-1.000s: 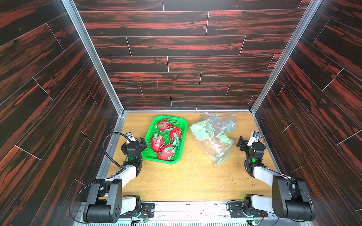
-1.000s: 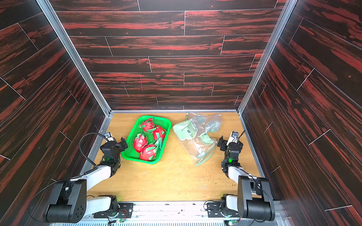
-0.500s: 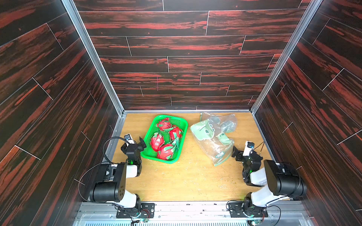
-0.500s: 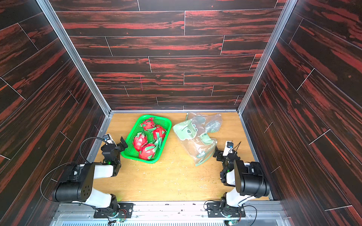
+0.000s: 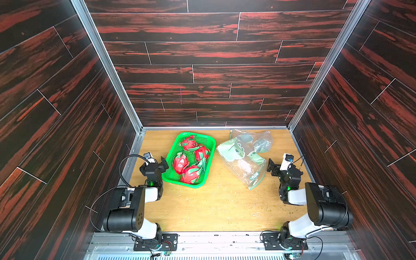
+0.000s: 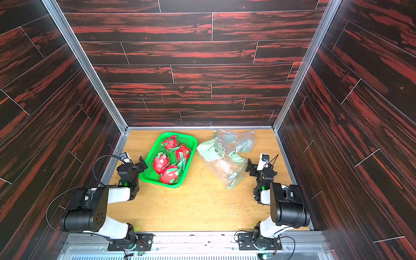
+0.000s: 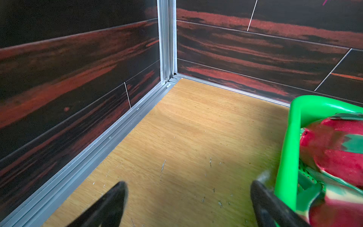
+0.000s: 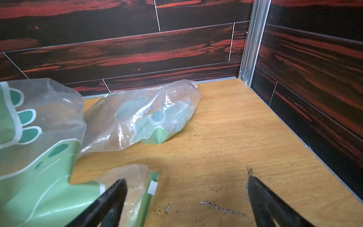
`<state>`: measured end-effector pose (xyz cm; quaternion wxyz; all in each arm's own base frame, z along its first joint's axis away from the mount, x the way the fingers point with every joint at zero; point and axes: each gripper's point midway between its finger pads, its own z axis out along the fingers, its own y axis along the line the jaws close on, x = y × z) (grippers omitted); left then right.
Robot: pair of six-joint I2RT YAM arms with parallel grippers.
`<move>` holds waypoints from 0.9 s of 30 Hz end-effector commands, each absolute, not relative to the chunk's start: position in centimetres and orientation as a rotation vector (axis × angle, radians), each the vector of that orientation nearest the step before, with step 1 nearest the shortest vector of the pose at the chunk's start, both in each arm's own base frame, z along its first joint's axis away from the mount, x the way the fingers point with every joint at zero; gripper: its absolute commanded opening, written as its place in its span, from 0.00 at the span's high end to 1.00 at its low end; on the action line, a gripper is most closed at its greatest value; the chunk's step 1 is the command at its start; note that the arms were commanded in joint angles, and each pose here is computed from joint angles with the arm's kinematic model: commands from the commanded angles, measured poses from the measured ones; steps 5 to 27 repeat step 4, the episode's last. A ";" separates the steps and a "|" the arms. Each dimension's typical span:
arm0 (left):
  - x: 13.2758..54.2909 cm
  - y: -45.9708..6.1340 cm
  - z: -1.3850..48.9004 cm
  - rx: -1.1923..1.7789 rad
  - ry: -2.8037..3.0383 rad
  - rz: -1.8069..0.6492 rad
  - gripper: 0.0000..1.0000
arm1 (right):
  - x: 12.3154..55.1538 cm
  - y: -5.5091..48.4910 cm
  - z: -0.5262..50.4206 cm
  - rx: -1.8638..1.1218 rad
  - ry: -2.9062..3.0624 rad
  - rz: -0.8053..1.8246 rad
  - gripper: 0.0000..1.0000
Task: Open the zip-top bag and take out the dragon fruit
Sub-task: Reset both arms
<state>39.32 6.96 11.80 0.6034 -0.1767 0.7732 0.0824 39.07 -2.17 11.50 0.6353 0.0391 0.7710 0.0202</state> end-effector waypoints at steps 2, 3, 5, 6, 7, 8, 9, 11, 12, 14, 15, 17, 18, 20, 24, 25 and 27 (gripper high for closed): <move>38.8 6.8 9.6 -0.382 1.891 0.225 0.00 | 39.1 -2.1 11.5 0.090 1.765 0.053 0.02; 38.7 6.8 9.5 -0.380 1.891 0.227 0.00 | 39.1 -2.1 11.5 0.091 1.767 0.052 0.02; 38.7 6.8 9.5 -0.381 1.890 0.226 0.00 | 39.1 -2.1 11.5 0.091 1.766 0.052 0.02; 38.7 6.8 9.5 -0.381 1.890 0.226 0.00 | 39.1 -2.1 11.5 0.091 1.766 0.052 0.02; 38.7 6.8 9.5 -0.381 1.890 0.226 0.00 | 39.1 -2.1 11.5 0.091 1.766 0.052 0.02; 38.7 6.8 9.5 -0.381 1.890 0.226 0.00 | 39.1 -2.1 11.5 0.091 1.766 0.052 0.02; 38.7 6.8 9.5 -0.381 1.890 0.226 0.00 | 39.1 -2.1 11.5 0.091 1.766 0.052 0.02; 38.7 6.8 9.5 -0.381 1.890 0.226 0.00 | 39.1 -2.1 11.5 0.091 1.766 0.052 0.02; 38.7 6.8 9.5 -0.381 1.890 0.226 0.00 | 39.1 -2.1 11.5 0.091 1.766 0.052 0.02; 38.7 6.8 9.5 -0.381 1.890 0.226 0.00 | 39.1 -2.1 11.5 0.091 1.766 0.052 0.02; 38.7 6.8 9.5 -0.381 1.890 0.226 0.00 | 39.1 -2.1 11.5 0.091 1.766 0.052 0.02; 38.7 6.8 9.5 -0.381 1.890 0.226 0.00 | 39.1 -2.1 11.5 0.091 1.766 0.052 0.02; 38.7 6.8 9.5 -0.381 1.890 0.226 0.00 | 39.1 -2.1 11.5 0.091 1.766 0.052 0.02; 38.7 6.8 9.5 -0.381 1.890 0.226 0.00 | 39.1 -2.1 11.5 0.091 1.766 0.052 0.02; 38.7 6.8 9.5 -0.381 1.890 0.226 0.00 | 39.1 -2.1 11.5 0.091 1.766 0.052 0.02; 38.7 6.8 9.5 -0.381 1.890 0.226 0.00 | 39.1 -2.1 11.5 0.091 1.766 0.052 0.02; 38.7 6.8 9.5 -0.381 1.890 0.226 0.00 | 39.1 -2.1 11.5 0.091 1.766 0.052 0.02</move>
